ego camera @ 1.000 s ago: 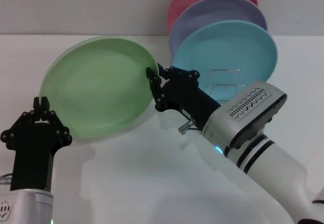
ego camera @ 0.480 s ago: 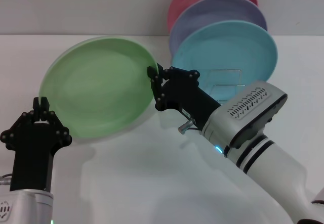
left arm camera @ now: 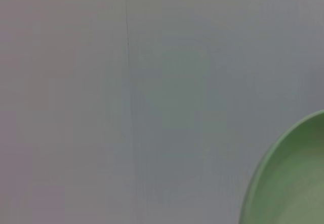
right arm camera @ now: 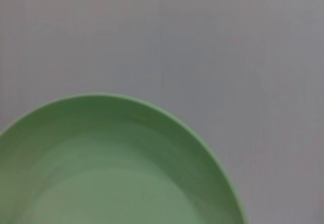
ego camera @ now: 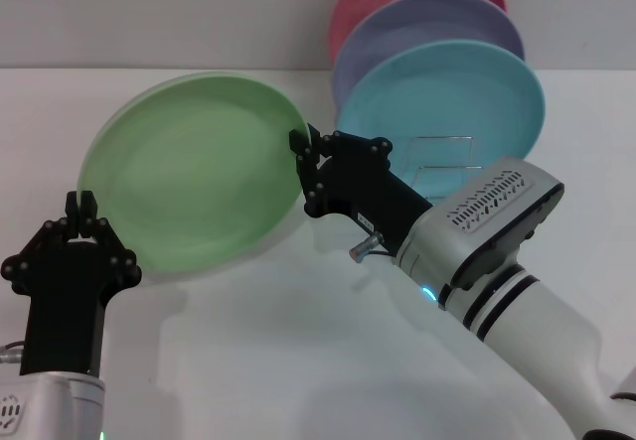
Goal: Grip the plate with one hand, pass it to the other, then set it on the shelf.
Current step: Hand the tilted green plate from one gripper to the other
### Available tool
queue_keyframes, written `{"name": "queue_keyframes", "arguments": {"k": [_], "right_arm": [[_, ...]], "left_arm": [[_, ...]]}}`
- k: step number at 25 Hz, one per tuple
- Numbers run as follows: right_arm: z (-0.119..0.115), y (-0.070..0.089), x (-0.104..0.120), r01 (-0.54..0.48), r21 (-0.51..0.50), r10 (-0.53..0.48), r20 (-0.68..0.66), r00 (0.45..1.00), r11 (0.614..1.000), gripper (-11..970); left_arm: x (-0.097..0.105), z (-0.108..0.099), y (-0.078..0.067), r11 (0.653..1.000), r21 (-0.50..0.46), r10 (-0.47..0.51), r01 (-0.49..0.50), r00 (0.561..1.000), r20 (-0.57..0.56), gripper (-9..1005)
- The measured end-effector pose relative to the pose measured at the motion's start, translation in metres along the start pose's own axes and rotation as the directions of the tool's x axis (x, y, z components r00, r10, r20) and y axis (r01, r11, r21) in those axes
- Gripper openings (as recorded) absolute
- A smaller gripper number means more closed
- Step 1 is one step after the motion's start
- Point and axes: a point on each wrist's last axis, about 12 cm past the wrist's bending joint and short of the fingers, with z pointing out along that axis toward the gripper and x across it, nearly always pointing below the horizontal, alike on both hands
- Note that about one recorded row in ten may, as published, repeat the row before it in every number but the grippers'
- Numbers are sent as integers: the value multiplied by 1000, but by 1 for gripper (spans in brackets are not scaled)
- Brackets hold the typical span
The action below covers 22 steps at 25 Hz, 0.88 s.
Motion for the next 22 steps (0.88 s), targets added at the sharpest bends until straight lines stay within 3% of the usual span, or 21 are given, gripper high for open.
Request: {"name": "queue_keyframes", "arguments": {"k": [22], "right_arm": [[-2, -2, 2, -7, 15, 8, -6, 1000, 1000, 32]], "left_arm": [[1, 1, 0, 1000, 18, -8, 8, 1000, -3, 49]]}}
